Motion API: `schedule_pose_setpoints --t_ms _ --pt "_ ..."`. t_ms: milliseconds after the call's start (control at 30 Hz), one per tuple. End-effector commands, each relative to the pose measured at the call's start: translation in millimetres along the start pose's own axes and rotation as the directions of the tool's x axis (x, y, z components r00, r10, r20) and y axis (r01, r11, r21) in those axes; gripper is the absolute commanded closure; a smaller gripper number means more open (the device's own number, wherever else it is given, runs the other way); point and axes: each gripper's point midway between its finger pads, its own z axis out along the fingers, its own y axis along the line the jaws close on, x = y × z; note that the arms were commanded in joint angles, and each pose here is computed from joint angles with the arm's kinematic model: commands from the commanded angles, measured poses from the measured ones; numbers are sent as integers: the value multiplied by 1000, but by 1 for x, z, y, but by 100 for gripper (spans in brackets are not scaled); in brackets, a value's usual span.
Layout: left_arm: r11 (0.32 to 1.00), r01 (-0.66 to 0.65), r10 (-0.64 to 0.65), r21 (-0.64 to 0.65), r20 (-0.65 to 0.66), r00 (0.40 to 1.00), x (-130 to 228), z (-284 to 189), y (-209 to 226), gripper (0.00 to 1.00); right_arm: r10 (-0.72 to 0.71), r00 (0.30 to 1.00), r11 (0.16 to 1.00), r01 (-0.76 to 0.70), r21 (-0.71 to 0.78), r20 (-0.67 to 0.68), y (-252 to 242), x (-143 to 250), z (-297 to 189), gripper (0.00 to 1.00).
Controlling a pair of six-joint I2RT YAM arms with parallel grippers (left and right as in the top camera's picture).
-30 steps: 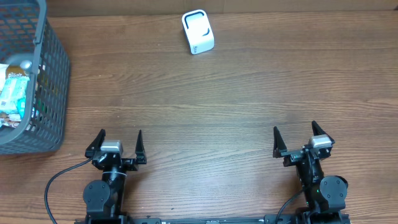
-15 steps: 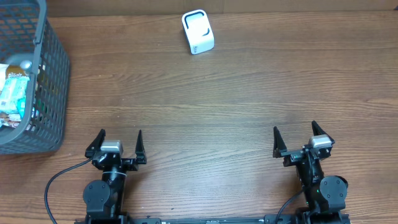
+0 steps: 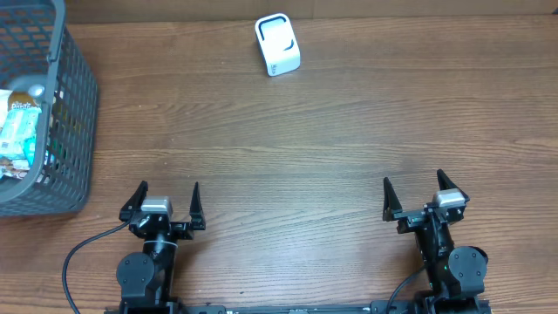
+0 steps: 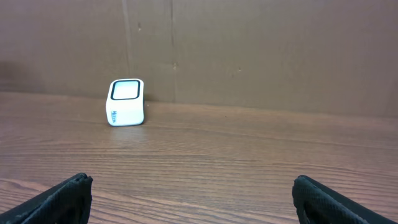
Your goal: Scan the item barcode
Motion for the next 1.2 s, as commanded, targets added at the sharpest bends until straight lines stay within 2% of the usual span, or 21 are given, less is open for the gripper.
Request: schedule_pose_setpoints --t_ms 0,467,567,667,733,833,1033,1167 --pt "1000 -19 19 -6 5 1000 0 0 1 0 -1 1000 1000 1 2 -1 -1 3 0 0" --pt "1000 -20 20 -12 11 1000 -1 0 2 1 -1 1000 1000 1 2 -1 -1 3 0 0" --pt "995 -12 22 -100 97 995 -23 -2 17 0 -1 1000 1000 1 2 -1 -1 3 0 0" --pt "1000 2 -3 3 251 968 -61 -8 -1 0 -1 1000 1000 1 2 -1 -1 3 0 0" --pt "998 -32 4 62 405 914 -102 -23 -13 0 -1 1000 1000 1 2 -1 -1 3 0 0" --pt "997 -57 12 56 597 803 -169 -59 -16 1 -1 1000 1000 1 2 0 -1 3 0 0" --pt "993 -120 87 -17 790 607 -285 -140 -21 0 -1 1000 1000 1 2 0 -1 3 0 0" --pt "990 -138 98 -31 855 509 -345 -183 -27 0 -1 1000 1000 1 2 -1 -1 3 0 0"
